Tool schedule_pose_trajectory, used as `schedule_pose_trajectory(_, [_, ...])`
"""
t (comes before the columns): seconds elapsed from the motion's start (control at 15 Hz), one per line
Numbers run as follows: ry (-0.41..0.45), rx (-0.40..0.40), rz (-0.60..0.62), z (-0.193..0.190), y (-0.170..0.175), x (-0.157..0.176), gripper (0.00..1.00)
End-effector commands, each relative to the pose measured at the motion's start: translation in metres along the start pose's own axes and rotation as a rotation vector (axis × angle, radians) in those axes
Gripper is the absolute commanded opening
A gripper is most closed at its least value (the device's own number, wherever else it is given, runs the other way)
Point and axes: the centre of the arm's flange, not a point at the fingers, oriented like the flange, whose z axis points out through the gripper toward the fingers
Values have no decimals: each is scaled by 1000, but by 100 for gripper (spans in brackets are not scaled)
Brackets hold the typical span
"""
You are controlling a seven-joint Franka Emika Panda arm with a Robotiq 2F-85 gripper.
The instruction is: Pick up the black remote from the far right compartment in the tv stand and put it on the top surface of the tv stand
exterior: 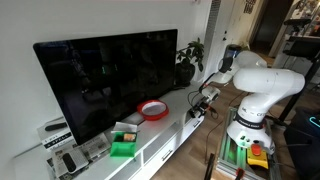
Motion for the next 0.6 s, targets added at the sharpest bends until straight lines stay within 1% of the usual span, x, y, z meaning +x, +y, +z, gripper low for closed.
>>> schedule_pose_trajectory(0.0, [9, 38, 3, 18, 5, 13, 94])
schedule_pose_trajectory(0.07, [11, 38, 1, 20, 4, 14, 86])
schedule_pose_trajectory(0.13, [13, 39, 0, 21, 3, 14, 71])
schedule_pose_trajectory(0.2, [14, 40, -1, 22, 2, 14, 68])
schedule_pose_trajectory(0.4, [22, 37, 2, 21, 3, 16, 45])
schedule_pose_trajectory(0.47, [23, 36, 3, 21, 3, 16, 38])
schedule_pose_trajectory(0.53, [23, 36, 3, 20, 4, 16, 82])
